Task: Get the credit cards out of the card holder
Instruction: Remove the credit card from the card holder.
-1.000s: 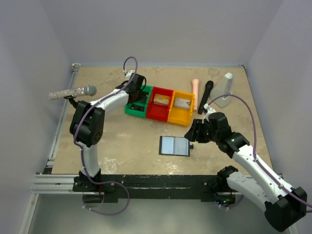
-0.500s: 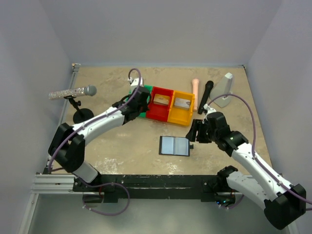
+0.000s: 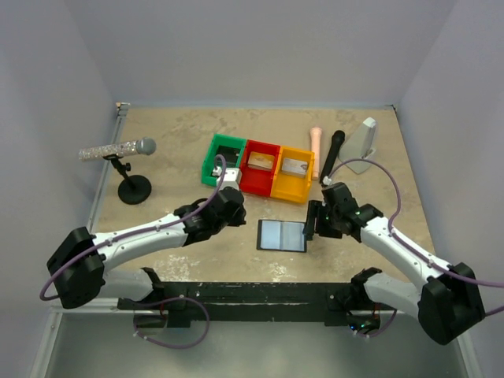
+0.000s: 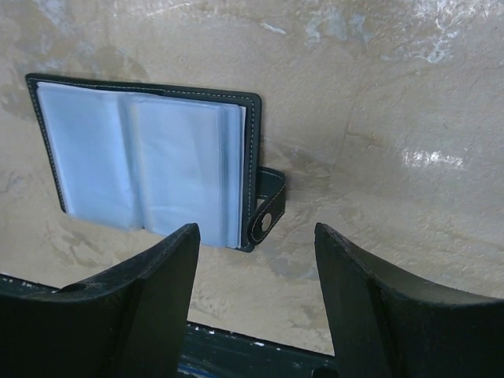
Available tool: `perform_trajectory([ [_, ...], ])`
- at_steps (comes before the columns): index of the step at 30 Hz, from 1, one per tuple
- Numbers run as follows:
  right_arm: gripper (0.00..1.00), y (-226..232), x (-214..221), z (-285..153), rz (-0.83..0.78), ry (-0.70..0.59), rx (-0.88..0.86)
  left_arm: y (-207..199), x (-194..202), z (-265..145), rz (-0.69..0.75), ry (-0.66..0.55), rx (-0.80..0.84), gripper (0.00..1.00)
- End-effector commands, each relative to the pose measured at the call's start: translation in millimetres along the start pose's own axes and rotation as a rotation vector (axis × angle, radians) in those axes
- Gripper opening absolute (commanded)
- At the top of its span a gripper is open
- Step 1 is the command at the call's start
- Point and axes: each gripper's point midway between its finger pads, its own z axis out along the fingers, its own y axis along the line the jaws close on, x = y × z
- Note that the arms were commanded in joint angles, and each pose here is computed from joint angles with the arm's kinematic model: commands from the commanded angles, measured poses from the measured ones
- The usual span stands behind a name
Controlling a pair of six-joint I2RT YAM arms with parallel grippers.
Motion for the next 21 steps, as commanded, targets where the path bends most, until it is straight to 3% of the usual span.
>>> perform_trajectory([
  [1, 0.64, -1, -7, 5, 0.019, 0.012, 0.045, -12, 4, -9, -0.071, 0.03, 0.049, 0.19],
  [4, 0.61, -1, -6, 10, 0.015, 0.05, 0.063, -8, 0, -17, -0.071, 0.043, 0.014, 0.24],
  [6, 0.59, -1, -4, 11, 0.016, 0.063, 0.067, -7, -2, -22, -0.068, 0.052, 0.009, 0.4],
  [8, 0.57, -1, -4, 13, 0.017, 0.077, 0.071, -10, -1, -24, -0.074, 0.047, 0.041, 0.45],
  [13, 0.48, 0, -2, 17, 0.029, 0.115, 0.086, -23, 6, -27, -0.083, 0.025, 0.176, 0.46],
  [21, 0.13, 0, -1, 14, 0.024, 0.109, 0.085, -46, 8, -31, -0.066, 0.056, 0.299, 0.46],
])
